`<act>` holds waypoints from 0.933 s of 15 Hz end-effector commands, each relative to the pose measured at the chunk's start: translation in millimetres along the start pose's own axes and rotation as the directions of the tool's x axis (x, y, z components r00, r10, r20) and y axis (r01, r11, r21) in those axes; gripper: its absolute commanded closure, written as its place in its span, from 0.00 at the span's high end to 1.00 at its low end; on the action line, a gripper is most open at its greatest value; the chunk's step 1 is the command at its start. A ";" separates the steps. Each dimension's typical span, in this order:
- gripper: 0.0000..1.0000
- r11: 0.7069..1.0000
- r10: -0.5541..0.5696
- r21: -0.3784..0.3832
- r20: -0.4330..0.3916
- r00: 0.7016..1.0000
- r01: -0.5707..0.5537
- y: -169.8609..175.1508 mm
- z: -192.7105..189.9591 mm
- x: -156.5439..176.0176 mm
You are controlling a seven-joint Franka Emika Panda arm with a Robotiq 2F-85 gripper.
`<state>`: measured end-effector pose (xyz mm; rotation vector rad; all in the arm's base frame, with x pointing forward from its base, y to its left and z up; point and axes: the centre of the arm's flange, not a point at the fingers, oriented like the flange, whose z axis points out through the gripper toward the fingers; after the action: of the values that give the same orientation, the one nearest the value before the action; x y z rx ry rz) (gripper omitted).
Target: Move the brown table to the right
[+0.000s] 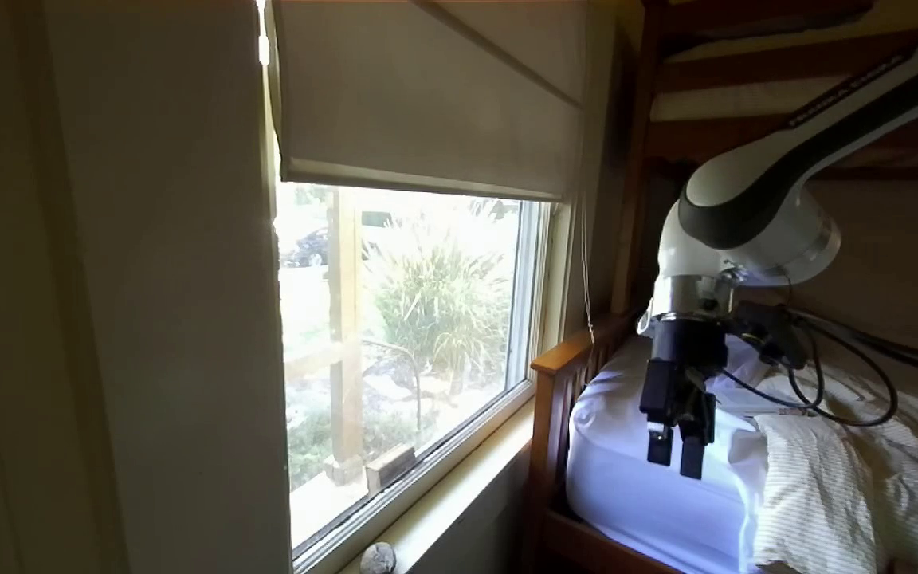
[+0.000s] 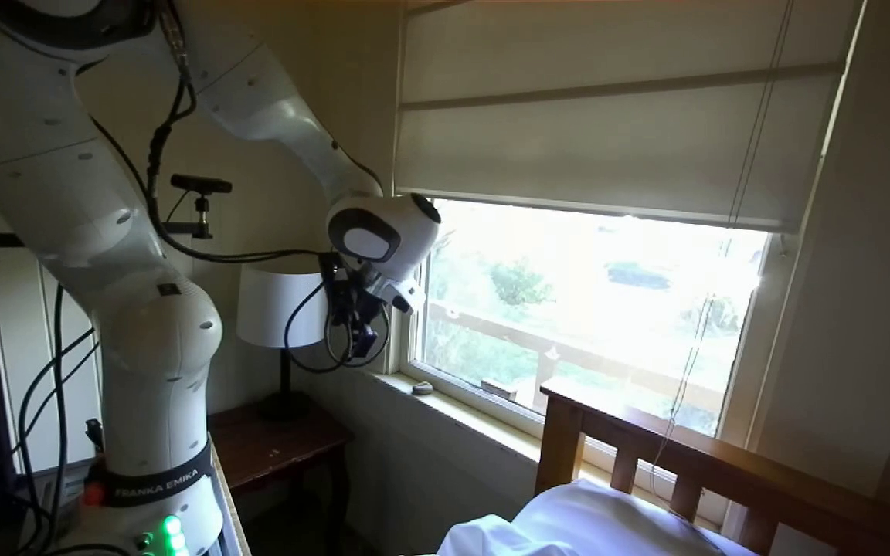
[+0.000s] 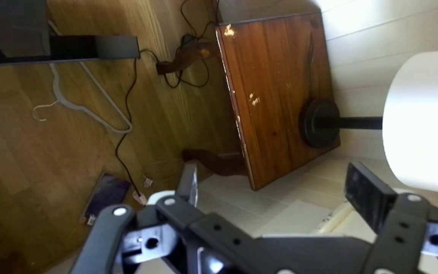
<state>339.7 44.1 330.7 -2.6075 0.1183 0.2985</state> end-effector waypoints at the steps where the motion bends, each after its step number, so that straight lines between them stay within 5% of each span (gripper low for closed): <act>1: 1.00 0.999 0.037 -0.025 0.095 0.995 -0.035 5.8 59.0 8.7; 7: 1.00 0.985 0.135 -0.138 0.226 0.965 -0.105 16.7 108.5 3.3; 14: 1.00 0.990 0.104 -0.115 0.223 0.969 -0.080 17.5 101.4 8.2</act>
<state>326.1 79.2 234.5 -2.6531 0.1469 0.6525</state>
